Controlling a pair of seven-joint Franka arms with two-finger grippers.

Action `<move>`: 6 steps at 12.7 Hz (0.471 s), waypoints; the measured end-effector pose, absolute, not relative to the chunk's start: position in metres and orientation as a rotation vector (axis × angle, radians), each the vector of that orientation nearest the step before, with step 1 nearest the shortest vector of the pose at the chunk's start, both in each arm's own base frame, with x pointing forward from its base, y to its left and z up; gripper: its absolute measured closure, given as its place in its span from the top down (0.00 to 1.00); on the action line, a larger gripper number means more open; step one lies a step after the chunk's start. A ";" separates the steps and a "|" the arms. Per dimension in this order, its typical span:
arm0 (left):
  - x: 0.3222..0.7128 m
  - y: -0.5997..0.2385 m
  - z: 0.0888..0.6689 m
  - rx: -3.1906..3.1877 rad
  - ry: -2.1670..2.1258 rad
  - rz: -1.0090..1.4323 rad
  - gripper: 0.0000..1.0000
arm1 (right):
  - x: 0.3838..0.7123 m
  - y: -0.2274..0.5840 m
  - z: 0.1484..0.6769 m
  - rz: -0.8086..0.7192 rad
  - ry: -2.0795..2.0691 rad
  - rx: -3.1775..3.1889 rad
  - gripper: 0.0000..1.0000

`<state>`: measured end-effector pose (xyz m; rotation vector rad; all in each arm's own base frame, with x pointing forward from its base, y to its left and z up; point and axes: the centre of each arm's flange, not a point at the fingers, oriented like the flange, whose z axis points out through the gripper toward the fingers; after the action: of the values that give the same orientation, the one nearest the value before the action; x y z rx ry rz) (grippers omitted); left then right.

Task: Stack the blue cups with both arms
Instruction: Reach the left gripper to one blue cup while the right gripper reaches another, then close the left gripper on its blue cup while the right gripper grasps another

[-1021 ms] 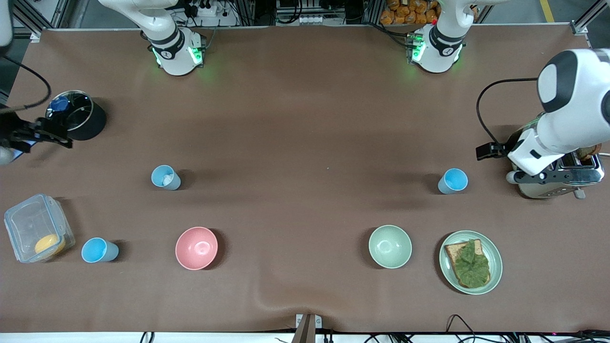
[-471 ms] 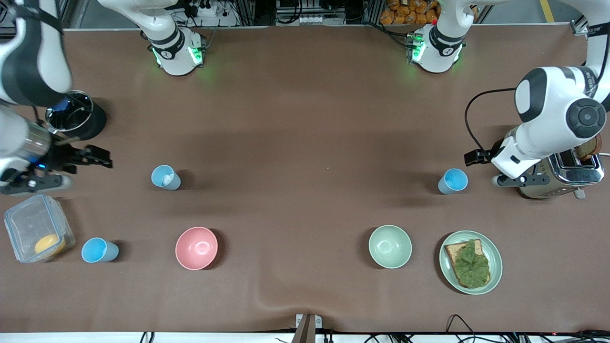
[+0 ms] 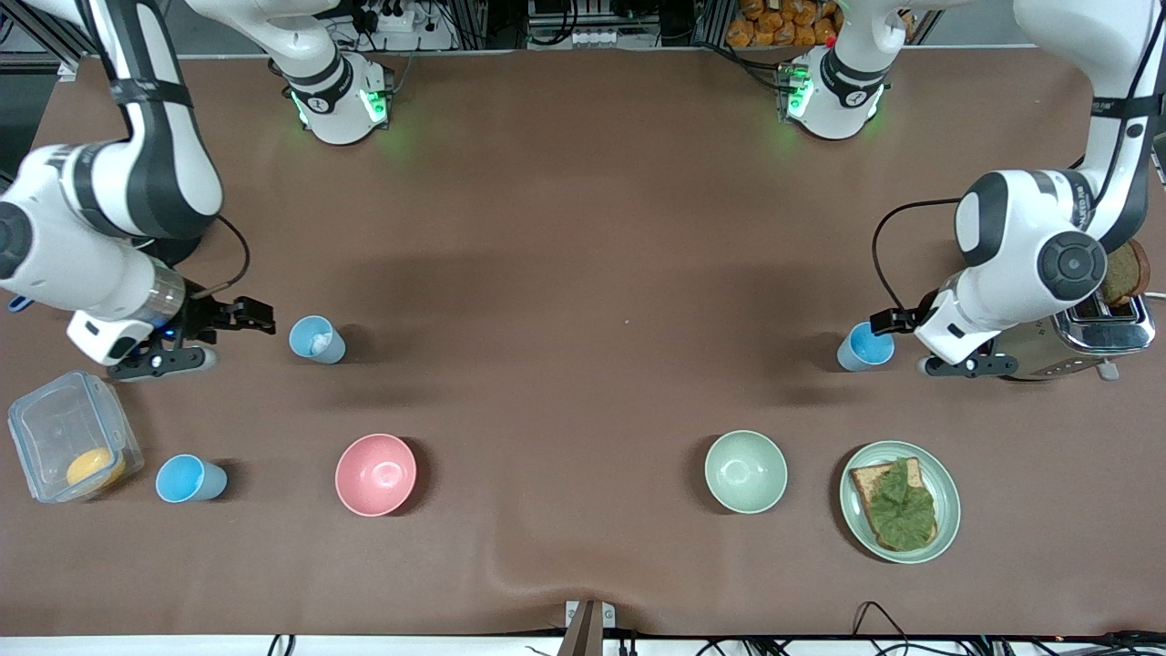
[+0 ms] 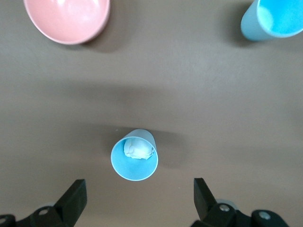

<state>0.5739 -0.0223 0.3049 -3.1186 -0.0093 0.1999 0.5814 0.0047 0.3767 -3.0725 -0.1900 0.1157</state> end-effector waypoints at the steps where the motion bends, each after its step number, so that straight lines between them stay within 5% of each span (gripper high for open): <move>1: 0.576 -0.020 0.300 -3.120 -0.016 0.188 1.00 | 0.576 0.003 0.362 0.110 -0.182 -3.075 1.00; 4: 0.580 -0.011 0.279 -3.121 -0.040 0.175 0.97 | 0.559 -0.003 0.324 0.099 -0.157 -3.084 1.00; 6: 0.580 -0.011 0.264 -3.119 -0.038 0.201 0.78 | 0.553 -0.008 0.299 0.088 -0.140 -3.092 1.00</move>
<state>0.5796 -0.0115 0.2641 -3.1187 -0.0378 0.2010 0.5527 -0.0075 0.2993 -3.0917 -0.1398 0.0876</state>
